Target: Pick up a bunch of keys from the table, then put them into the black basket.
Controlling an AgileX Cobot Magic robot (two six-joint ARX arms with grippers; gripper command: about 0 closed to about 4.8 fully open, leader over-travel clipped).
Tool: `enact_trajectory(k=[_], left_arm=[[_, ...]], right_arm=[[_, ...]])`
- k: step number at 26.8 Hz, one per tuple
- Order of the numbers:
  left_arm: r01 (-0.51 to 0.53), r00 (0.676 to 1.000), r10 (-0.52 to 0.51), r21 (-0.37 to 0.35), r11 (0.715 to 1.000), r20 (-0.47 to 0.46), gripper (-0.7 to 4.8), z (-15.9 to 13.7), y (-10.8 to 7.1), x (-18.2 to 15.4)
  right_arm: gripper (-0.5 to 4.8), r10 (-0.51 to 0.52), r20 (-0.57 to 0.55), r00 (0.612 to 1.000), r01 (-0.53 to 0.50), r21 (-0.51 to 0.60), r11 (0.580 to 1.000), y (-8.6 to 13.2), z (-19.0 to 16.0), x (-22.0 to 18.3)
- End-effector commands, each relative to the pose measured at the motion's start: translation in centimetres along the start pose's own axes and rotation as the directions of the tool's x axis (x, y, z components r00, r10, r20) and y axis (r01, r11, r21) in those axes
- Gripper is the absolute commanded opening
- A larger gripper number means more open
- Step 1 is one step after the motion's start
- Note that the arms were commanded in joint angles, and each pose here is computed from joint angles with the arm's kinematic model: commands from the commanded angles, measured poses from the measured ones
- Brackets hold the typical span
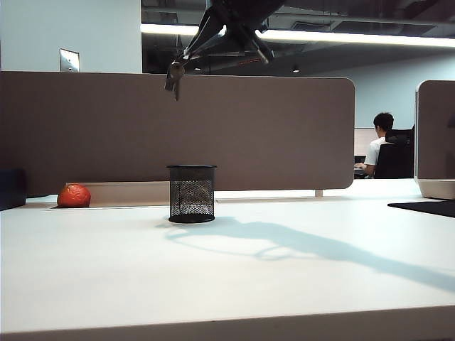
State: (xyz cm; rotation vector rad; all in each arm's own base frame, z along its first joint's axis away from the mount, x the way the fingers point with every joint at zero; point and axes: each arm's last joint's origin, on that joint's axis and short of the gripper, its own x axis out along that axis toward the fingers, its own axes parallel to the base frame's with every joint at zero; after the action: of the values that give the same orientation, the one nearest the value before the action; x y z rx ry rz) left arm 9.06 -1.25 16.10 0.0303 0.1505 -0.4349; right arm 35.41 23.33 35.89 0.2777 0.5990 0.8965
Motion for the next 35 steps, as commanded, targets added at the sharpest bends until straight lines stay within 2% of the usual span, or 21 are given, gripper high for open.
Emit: enact_trajectory(k=[1,5,11,28,35], left_arm=[[-0.003,1.0,0.003,0.002,1.0,0.011,-0.06,0.3,0.0,-0.1],[-0.003,1.0,0.003,0.002,1.0,0.011,-0.06,0.3,0.0,-0.1],[-0.003,1.0,0.003,0.002,1.0,0.011,-0.06,0.3,0.0,-0.1],[-0.003,1.0,0.003,0.002,1.0,0.011,-0.06,0.3,0.0,-0.1],[-0.003,1.0,0.003,0.002,1.0,0.011,-0.06,0.3,0.0,-0.1]], right_arm=[[-0.09,-0.051,0.094,0.994,0.06,-0.093,0.994,0.2,0.9,-0.3],[-0.09,-0.092,0.16,0.983,0.119,-0.169,0.978,0.1,1.4,-0.2],[-0.09,-0.131,0.249,0.96,0.178,-0.177,0.968,-0.6,1.7,0.8],[-0.09,-0.187,0.27,0.945,0.24,-0.18,0.954,-5.3,-1.2,7.3],[-0.09,-0.246,0.25,0.936,0.29,-0.157,0.944,-7.1,-2.4,8.7]])
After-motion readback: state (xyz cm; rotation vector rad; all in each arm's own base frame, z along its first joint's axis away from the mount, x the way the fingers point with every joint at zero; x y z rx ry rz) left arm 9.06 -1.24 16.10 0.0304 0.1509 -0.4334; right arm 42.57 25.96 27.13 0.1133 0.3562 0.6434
